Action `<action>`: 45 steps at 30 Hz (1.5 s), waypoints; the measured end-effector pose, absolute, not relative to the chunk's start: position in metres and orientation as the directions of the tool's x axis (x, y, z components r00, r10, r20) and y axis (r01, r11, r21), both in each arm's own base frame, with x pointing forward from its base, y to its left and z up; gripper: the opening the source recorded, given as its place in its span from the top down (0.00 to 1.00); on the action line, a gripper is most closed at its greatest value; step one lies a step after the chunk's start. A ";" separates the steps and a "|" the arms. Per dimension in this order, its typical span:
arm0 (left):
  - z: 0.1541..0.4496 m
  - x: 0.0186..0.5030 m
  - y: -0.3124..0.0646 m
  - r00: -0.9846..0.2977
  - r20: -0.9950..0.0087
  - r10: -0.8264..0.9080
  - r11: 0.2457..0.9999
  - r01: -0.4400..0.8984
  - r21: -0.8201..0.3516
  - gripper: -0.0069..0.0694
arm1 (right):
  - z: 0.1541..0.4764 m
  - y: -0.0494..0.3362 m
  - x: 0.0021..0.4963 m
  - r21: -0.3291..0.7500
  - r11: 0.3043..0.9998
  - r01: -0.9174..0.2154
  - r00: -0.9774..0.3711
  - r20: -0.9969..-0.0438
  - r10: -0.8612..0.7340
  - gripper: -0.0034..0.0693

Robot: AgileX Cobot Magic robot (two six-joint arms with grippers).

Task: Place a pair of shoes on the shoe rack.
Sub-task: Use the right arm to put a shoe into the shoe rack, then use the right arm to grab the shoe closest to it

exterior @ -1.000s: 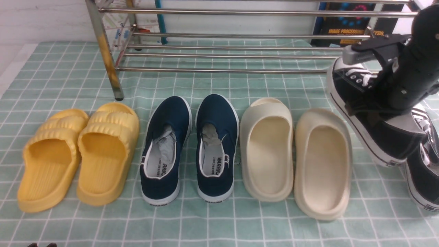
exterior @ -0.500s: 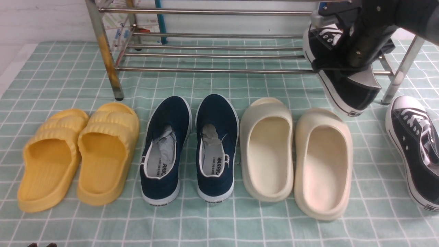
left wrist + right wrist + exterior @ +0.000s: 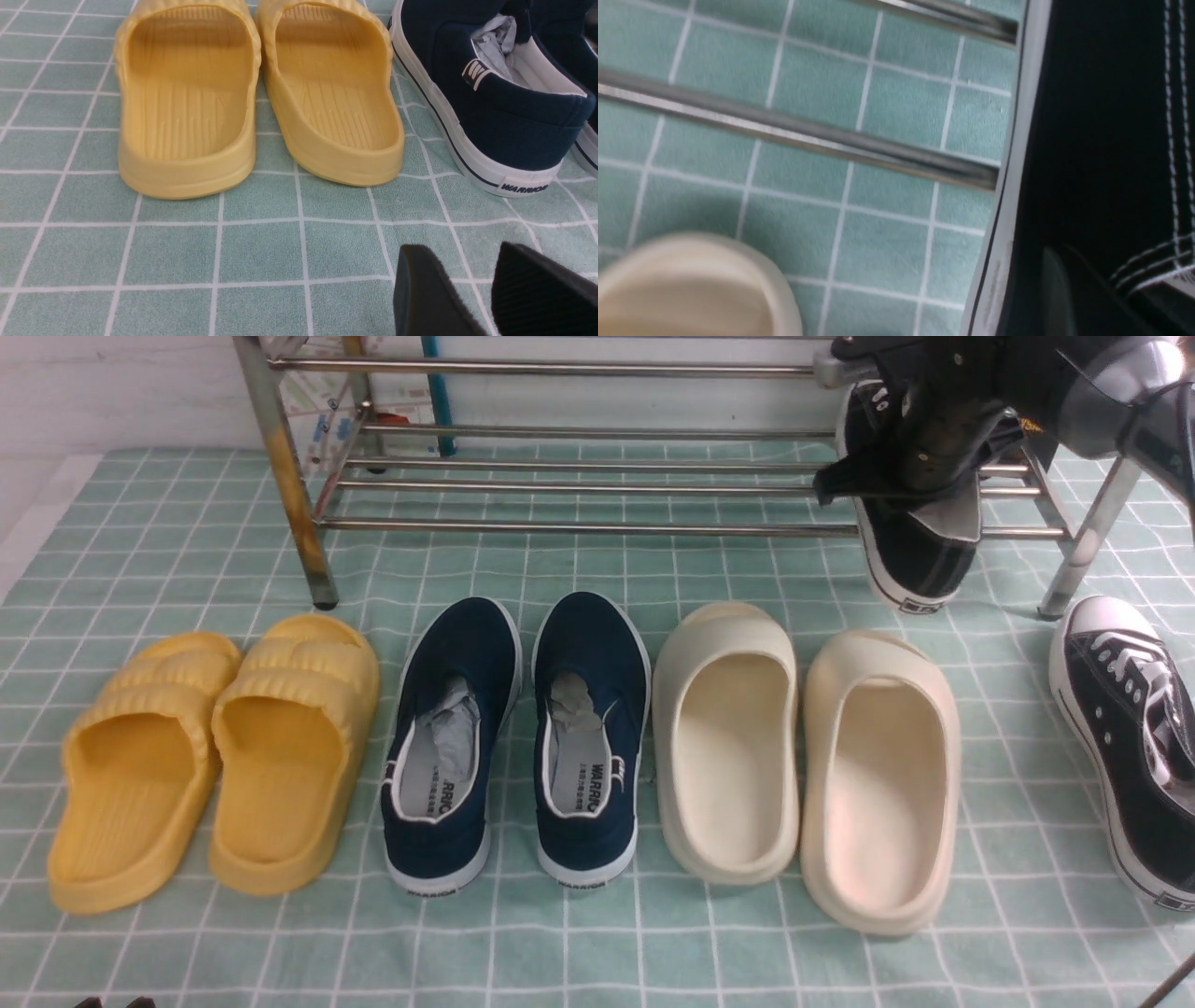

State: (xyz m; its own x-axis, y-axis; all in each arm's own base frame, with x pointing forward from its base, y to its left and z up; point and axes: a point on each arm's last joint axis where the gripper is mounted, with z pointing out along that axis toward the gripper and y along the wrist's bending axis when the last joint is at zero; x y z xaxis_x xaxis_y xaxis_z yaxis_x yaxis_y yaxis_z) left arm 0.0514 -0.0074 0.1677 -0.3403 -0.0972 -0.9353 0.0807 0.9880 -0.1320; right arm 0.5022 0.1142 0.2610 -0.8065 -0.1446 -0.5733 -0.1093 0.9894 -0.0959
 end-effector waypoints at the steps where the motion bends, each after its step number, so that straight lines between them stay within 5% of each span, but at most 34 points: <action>1: 0.168 0.051 -0.007 -0.340 -0.935 -0.097 0.988 0.081 -0.132 0.60 | 0.261 0.115 0.503 -0.087 0.991 -0.100 -0.804 -0.580 -0.132 0.93; 8: 0.168 0.051 -0.007 -0.340 -0.935 -0.097 0.988 0.081 -0.132 0.60 | 0.264 0.114 0.510 -0.114 0.989 -0.096 -0.756 -0.638 -0.147 0.81; 12: 0.168 0.051 -0.007 -0.340 -0.935 -0.097 0.988 0.081 -0.132 0.60 | 0.266 0.110 0.511 -0.174 0.978 -0.118 -0.739 -0.642 -0.203 0.57; 18: 0.168 0.051 -0.007 -0.340 -0.935 -0.097 0.988 0.081 -0.132 0.60 | 0.269 0.112 0.505 -0.163 0.975 -0.151 -0.778 -0.589 -0.219 0.38; 22: 0.168 0.051 -0.007 -0.340 -0.935 -0.097 0.988 0.081 -0.132 0.60 | 0.277 0.114 0.500 -0.143 0.971 -0.193 -0.792 -0.561 -0.241 0.36; 33: 0.168 0.051 -0.007 -0.340 -0.935 -0.097 0.988 0.081 -0.132 0.60 | 0.373 0.110 0.430 0.009 0.971 -0.237 -0.747 -0.641 -0.176 0.35; 40: 0.168 0.051 -0.007 -0.340 -0.935 -0.097 0.988 0.081 -0.132 0.60 | 0.398 0.079 0.369 -0.124 0.982 -0.142 -0.750 -0.634 -0.188 0.35; 45: 0.168 0.051 -0.007 -0.340 -0.935 -0.097 0.988 0.081 -0.132 0.60 | 0.363 0.058 0.335 -0.220 0.975 -0.041 -0.862 -0.485 -0.146 0.35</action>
